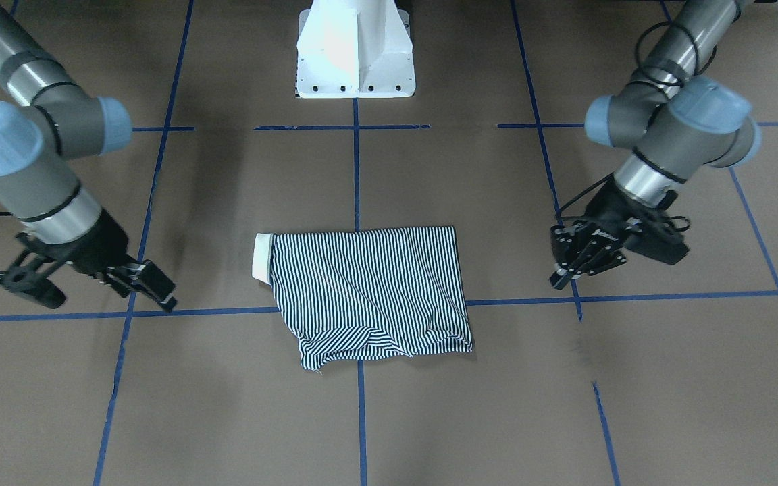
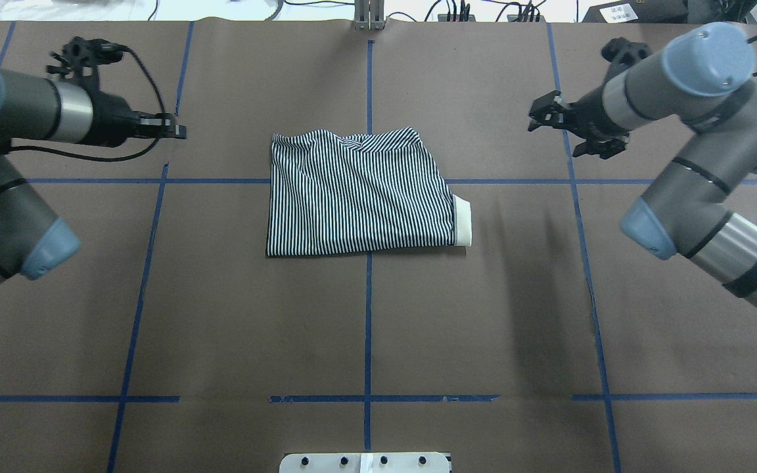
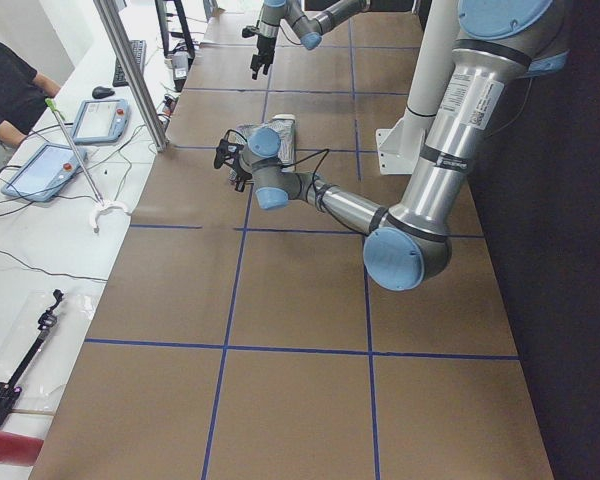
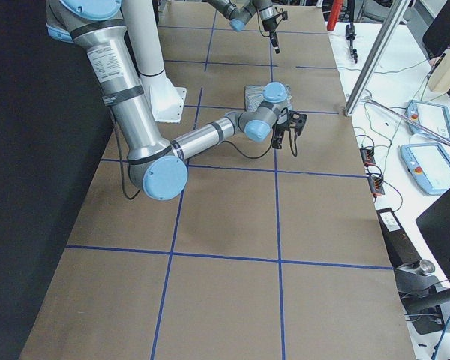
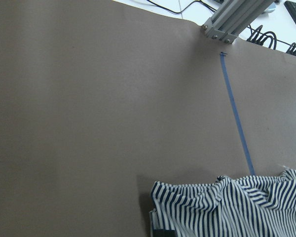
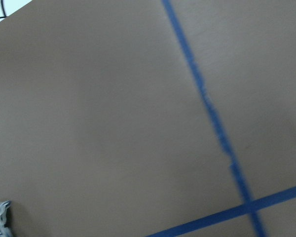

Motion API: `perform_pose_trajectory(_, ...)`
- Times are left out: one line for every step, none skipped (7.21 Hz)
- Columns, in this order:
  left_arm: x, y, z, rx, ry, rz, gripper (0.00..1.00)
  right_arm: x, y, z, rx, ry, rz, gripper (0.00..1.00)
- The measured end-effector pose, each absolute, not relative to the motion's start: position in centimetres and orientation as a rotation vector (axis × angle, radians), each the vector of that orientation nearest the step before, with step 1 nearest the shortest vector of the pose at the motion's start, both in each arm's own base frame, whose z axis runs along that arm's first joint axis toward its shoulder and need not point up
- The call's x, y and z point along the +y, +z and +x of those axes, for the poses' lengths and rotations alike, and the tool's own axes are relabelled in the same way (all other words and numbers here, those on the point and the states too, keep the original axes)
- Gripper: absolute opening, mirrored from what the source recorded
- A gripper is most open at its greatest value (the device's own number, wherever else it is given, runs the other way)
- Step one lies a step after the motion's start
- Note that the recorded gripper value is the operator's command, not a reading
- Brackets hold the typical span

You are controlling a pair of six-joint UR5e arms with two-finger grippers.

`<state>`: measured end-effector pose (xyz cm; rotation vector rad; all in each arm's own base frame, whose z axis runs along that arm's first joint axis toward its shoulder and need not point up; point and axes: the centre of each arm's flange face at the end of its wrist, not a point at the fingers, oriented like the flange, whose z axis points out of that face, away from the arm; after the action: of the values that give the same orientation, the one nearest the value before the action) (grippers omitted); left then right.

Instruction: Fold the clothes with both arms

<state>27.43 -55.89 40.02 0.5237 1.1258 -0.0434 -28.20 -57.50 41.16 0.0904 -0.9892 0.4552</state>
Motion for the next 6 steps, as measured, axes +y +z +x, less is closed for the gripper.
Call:
perform_pose_trajectory(-57.0,42.8,19.9,1.048,0.023,0.57,0.0,-57.4,45.5,-20.5,-0.965,0.384,0.116,1.0)
perform_pose_trajectory(-58.6,45.0,12.2,0.934,0.088,0.605,0.0,-56.8,49.7,-13.0,-0.933,0.321,0.149,1.0)
perform_pose_trajectory(-60.1,46.3,5.6,0.815,0.149,0.616,0.0,-56.0,53.0,-6.8,-0.884,0.267,0.177,1.0)
perform_pose_trajectory(-61.2,47.1,-0.1,0.727,0.178,0.588,0.06,-55.0,55.7,-1.6,-0.825,0.2,0.19,1.0)
perform_pose_trajectory(-61.1,48.8,-4.1,0.689,0.173,0.524,0.99,-53.5,58.3,1.7,-0.776,0.116,0.183,1.0)
perform_pose_trajectory(-59.4,51.8,-6.5,0.693,0.159,0.439,1.0,-51.9,60.7,3.7,-0.741,0.026,0.158,1.0)
